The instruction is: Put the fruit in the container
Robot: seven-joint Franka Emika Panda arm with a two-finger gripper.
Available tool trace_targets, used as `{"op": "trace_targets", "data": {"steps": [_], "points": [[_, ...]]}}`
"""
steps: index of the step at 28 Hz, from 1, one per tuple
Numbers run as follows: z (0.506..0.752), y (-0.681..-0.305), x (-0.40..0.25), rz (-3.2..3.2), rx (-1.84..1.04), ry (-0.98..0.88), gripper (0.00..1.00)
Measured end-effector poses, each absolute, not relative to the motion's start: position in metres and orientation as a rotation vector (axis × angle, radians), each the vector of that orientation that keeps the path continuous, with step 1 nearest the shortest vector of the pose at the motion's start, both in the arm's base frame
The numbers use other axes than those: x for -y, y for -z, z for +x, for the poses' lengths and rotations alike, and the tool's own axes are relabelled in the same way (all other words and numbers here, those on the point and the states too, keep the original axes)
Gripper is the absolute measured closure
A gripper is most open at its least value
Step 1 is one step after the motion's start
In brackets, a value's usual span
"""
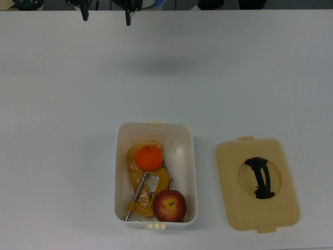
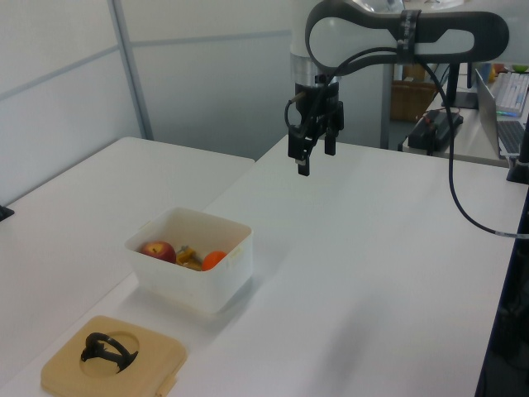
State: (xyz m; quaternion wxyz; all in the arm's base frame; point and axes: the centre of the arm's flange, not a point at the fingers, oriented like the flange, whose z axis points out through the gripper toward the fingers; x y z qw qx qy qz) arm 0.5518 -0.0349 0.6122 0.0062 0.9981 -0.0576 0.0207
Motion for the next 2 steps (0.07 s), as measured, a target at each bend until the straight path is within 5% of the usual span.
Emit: {"op": "trace_targets", "data": {"steps": [2], "points": [[0.5516,-0.6122,0.0384,3.127,0.177,-0.065,0.00]]}}
